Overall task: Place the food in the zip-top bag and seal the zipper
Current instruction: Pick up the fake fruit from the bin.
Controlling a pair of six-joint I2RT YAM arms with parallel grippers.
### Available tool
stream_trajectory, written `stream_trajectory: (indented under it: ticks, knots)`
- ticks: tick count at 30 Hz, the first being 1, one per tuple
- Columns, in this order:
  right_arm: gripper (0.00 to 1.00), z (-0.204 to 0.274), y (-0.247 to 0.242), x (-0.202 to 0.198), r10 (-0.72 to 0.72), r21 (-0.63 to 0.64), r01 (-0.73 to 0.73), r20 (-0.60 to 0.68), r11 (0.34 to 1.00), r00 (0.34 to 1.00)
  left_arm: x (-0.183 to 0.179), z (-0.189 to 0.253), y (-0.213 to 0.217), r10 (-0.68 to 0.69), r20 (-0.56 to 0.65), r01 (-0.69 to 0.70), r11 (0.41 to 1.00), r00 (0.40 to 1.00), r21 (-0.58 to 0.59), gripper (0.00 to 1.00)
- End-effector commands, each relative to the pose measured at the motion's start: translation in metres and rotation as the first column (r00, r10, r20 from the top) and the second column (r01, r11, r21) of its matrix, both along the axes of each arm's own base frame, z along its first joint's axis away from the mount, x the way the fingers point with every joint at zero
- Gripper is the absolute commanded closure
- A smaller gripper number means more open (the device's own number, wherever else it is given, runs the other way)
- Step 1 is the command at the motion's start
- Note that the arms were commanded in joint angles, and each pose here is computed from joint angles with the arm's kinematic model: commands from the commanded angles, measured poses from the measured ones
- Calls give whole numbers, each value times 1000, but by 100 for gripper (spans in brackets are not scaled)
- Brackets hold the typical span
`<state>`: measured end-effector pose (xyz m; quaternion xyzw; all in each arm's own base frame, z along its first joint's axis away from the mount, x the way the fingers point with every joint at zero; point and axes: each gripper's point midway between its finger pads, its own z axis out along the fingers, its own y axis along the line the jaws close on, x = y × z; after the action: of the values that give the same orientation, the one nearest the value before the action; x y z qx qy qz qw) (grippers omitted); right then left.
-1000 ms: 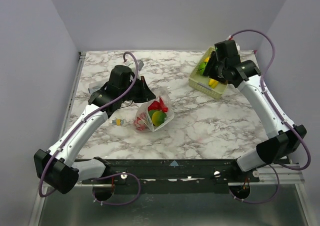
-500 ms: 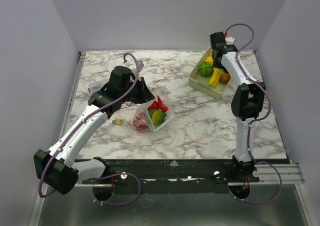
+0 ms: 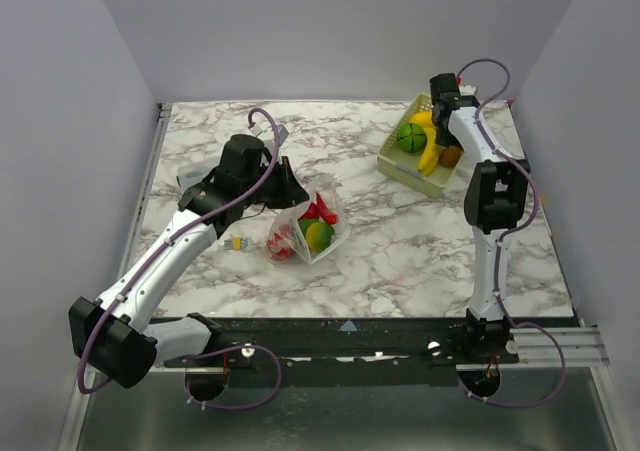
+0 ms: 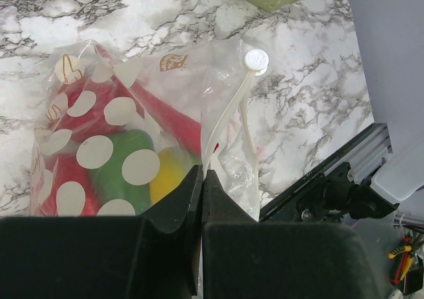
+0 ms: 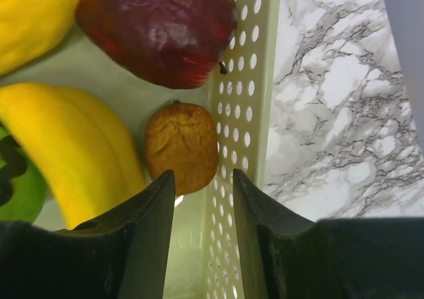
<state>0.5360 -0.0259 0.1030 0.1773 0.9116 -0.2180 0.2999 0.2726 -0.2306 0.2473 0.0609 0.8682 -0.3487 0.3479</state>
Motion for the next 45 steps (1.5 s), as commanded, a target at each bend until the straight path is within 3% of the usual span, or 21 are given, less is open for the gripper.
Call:
stream_trajectory:
  ticks: [1,11,22,28,34,38,42,45]
  knots:
    - [55,-43,-2,0,16,36,-14,-68,999,998,-2,6,-2,-16,20,17,1000,1000,-23,100]
    - [42,-74,3,3,37,75,-29,-97,997,995,-1,4,-2,-16,18,17,1000,1000,-21,100]
    - [44,-84,1,6,49,59,-43,-102,997,994,-3,4,-4,-23,17,23,999,1000,-31,100]
    - [58,-58,8,12,53,99,-49,-37,994,998,-2,3,-4,-23,17,23,999,1000,-31,100]
    - [76,2,15,18,64,139,-79,109,987,992,-3,1,-6,-30,5,30,999,1000,-36,100]
    - [83,36,23,14,49,193,-82,173,978,984,-2,1,-6,-28,5,28,999,1000,-34,100]
    - [88,55,46,-7,74,317,-141,214,938,974,-3,0,-6,-30,2,30,999,1000,-33,100]
    - [90,76,72,-33,122,428,-242,289,871,950,-2,0,-6,-31,2,31,999,1000,-34,100]
